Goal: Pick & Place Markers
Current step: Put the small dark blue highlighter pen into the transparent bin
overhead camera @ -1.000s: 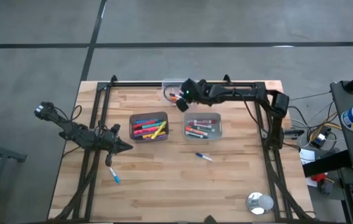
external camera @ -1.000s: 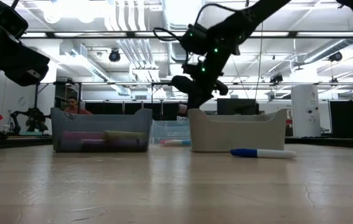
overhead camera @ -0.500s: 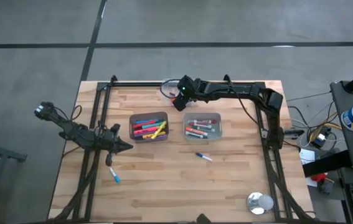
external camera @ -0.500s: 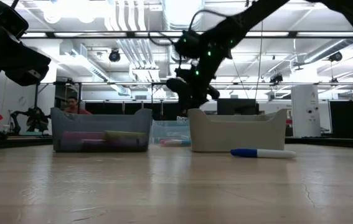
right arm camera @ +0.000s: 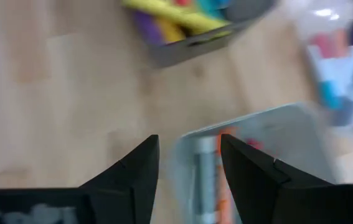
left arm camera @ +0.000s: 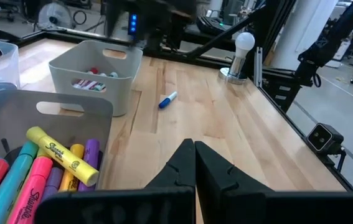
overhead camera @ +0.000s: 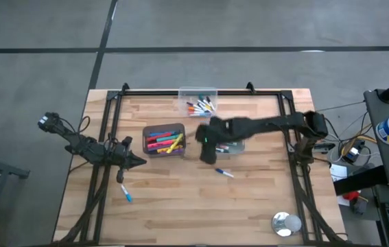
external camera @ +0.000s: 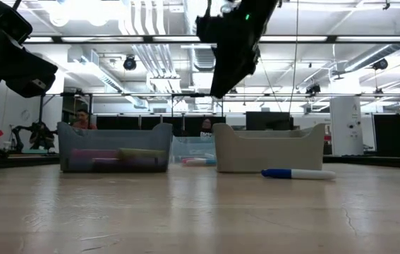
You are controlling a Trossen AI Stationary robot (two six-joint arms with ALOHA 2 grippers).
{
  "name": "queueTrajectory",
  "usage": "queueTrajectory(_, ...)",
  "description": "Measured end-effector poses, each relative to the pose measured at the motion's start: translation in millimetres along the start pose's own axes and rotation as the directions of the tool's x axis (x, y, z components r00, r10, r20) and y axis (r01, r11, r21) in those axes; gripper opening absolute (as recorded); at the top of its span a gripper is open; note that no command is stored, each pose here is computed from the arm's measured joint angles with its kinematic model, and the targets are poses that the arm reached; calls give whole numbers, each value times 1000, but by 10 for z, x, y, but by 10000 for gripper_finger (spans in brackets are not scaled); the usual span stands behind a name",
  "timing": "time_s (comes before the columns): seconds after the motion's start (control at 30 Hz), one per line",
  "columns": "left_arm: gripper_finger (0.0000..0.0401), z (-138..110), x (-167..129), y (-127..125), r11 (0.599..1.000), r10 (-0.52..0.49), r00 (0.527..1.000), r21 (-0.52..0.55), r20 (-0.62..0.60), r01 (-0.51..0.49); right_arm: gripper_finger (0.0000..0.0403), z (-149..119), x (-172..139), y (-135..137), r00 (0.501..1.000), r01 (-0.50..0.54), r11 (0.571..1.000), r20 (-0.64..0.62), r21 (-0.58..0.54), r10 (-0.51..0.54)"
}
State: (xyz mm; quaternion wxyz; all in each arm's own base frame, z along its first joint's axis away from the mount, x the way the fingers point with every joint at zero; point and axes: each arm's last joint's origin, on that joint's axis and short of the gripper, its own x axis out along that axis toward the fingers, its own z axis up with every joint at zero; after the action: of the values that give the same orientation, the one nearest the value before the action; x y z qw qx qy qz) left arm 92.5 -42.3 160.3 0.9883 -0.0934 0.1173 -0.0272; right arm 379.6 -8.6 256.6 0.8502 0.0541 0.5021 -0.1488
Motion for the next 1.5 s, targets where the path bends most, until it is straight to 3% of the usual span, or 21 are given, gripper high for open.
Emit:
queueTrajectory(0.3, 0, -1, 0, 0, 1000, 0, 1000, 0, 0, 0, 152, -345, -227, 884, 994, -105, 994, -9, -31, 105)
queueTrajectory(0.47, 0, -2, 1, 1, 1000, 0, 1000, 0, -1, 0, 145, -607, -220, 1096, 998, -48, 999, -31, -19, 47)
queueTrajectory(0.93, 0, -4, 1, 1, 1000, 0, 1000, 1, -1, 0, 139, -1292, 150, 1065, 974, 89, 994, -213, 69, -73)
queueTrajectory(1.27, 0, -4, 1, 1, 1000, 1, 1000, 1, -1, -1, 130, -1512, 382, 1012, 982, 64, 993, -181, 97, -45)
queueTrajectory(1.5, 0, -4, 1, 1, 1000, 1, 1000, 1, -1, -1, 123, -1645, 459, 944, 980, 106, 987, -179, 122, -83)
